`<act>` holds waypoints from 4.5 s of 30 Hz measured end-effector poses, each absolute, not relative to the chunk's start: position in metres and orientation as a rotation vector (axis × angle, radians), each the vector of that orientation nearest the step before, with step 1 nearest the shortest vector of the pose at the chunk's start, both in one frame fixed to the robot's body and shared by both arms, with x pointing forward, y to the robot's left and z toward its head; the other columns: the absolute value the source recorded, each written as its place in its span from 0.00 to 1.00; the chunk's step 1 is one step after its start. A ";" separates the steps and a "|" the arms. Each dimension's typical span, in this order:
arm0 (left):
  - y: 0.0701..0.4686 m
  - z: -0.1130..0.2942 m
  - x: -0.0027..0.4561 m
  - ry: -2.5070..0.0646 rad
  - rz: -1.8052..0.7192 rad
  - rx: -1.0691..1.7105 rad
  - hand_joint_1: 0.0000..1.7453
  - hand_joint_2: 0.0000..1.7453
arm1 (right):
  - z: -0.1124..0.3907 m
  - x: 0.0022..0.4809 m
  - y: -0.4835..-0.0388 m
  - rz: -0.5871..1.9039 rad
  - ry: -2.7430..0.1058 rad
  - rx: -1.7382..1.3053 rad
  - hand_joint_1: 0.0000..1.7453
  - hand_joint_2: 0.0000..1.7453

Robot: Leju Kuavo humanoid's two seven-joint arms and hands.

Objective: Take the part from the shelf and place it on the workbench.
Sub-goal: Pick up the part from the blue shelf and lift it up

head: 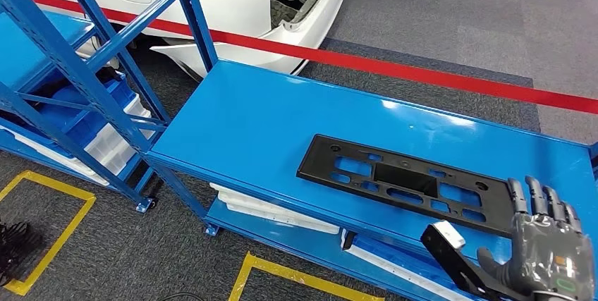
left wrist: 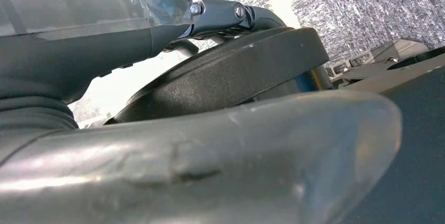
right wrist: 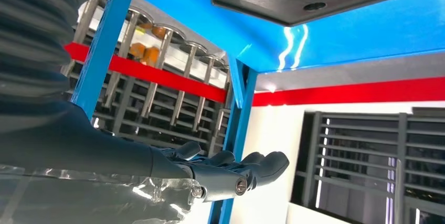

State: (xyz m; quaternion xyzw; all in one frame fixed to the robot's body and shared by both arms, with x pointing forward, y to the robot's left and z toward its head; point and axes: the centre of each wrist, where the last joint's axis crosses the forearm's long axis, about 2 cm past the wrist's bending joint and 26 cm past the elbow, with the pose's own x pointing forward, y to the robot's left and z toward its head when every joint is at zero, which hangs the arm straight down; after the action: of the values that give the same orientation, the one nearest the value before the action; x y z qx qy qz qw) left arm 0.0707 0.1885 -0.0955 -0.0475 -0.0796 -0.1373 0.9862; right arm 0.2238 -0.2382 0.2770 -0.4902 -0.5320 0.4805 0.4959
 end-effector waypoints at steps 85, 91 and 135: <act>0.185 -0.094 0.072 -0.218 -0.283 -0.106 0.00 0.00 | 0.151 0.360 -0.273 1.232 -1.079 -1.156 0.00 1.00; 0.185 -0.094 0.072 -0.219 -0.282 -0.102 0.00 0.00 | 0.145 0.361 -0.276 1.217 -1.069 -1.143 0.00 1.00; 0.187 -0.095 0.071 -0.262 -0.318 -0.115 0.00 0.00 | 0.126 0.347 -0.298 1.110 -1.250 -1.306 1.00 1.00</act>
State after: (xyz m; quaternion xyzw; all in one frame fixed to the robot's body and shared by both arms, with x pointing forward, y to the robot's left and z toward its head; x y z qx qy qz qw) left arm 0.0712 0.1866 -0.0948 -0.0570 -0.1300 -0.1576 0.9773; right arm 0.3467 -0.2985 0.1260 -0.5371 -0.5144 0.4566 0.4883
